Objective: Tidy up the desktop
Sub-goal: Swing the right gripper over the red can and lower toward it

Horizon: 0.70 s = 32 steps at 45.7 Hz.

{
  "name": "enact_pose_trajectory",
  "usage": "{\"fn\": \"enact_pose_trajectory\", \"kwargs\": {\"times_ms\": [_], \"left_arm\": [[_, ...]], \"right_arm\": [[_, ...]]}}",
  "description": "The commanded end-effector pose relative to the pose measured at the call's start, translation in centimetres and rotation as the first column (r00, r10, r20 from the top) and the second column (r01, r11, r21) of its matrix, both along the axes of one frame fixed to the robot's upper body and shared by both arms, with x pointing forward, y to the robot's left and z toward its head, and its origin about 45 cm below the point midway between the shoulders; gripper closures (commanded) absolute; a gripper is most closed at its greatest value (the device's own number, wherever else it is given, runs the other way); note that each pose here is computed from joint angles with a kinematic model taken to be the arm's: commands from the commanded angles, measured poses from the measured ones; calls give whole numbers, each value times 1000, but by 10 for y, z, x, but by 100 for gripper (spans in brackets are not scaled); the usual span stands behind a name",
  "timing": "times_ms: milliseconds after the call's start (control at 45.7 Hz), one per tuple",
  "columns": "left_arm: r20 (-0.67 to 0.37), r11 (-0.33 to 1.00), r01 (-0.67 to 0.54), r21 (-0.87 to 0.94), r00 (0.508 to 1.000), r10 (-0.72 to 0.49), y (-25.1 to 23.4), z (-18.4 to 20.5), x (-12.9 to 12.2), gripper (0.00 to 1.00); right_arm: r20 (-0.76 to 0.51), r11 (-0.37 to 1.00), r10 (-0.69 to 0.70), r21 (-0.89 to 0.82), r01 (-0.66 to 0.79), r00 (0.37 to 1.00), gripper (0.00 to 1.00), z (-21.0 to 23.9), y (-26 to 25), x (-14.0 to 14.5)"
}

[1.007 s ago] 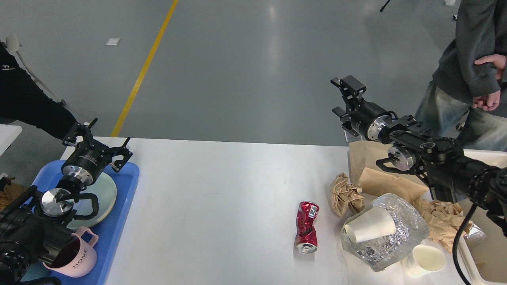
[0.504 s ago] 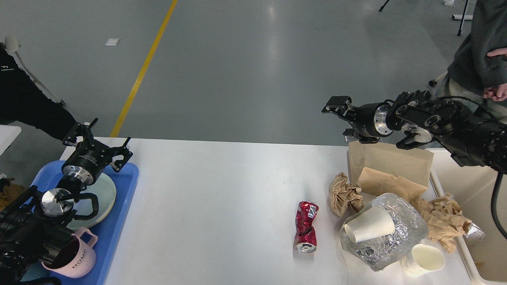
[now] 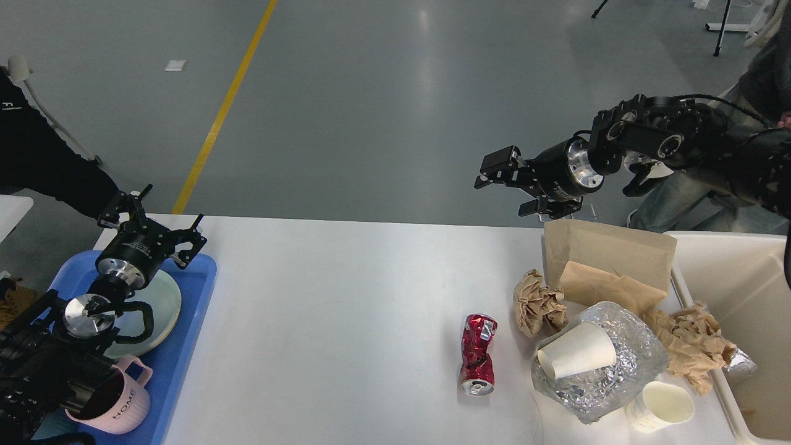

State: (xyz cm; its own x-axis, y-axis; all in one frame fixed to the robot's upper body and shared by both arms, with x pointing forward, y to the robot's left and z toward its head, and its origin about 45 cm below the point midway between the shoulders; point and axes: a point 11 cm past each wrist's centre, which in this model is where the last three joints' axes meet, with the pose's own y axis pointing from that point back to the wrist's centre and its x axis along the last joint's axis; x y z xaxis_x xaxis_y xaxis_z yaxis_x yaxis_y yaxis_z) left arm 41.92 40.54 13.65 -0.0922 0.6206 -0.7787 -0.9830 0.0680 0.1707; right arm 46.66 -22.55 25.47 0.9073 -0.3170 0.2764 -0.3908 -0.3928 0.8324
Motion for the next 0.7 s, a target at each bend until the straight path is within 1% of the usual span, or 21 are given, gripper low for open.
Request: {"fn": "enact_pose_trajectory", "kwargs": {"times_ms": [0,153,263,394,438,526,679], "left_arm": [[0,1000,0,0,1000,0,0,0,0,3],[0,1000,0,0,1000,0,0,0,0,3],[0,1000,0,0,1000,0,0,0,0,3],[1,1000,-2,1,1000,2,1,0,0,3],[1,1000,-1,0,1000,1,0,0,0,3],[0,1000,0,-1,1000,0,0,0,0,3],[0,1000,0,0,1000,0,0,0,0,3]], "right_arm": [[-10,988,92,-127,-93,996,0,7,19,-3],[-48,945,166,-276,-173,985,0,8,28,-12],[-57,923,180,-336,-189,982,0,22,24,-13],[-102,914,198,-340,-221,975,0,54,29,-17],[-143,911,212,-328,-248,967,0,74,34,-21],[-189,908,228,-314,-278,955,0,98,39,-27],[-119,905,256,-319,-281,959,0,136,54,-26]]}}
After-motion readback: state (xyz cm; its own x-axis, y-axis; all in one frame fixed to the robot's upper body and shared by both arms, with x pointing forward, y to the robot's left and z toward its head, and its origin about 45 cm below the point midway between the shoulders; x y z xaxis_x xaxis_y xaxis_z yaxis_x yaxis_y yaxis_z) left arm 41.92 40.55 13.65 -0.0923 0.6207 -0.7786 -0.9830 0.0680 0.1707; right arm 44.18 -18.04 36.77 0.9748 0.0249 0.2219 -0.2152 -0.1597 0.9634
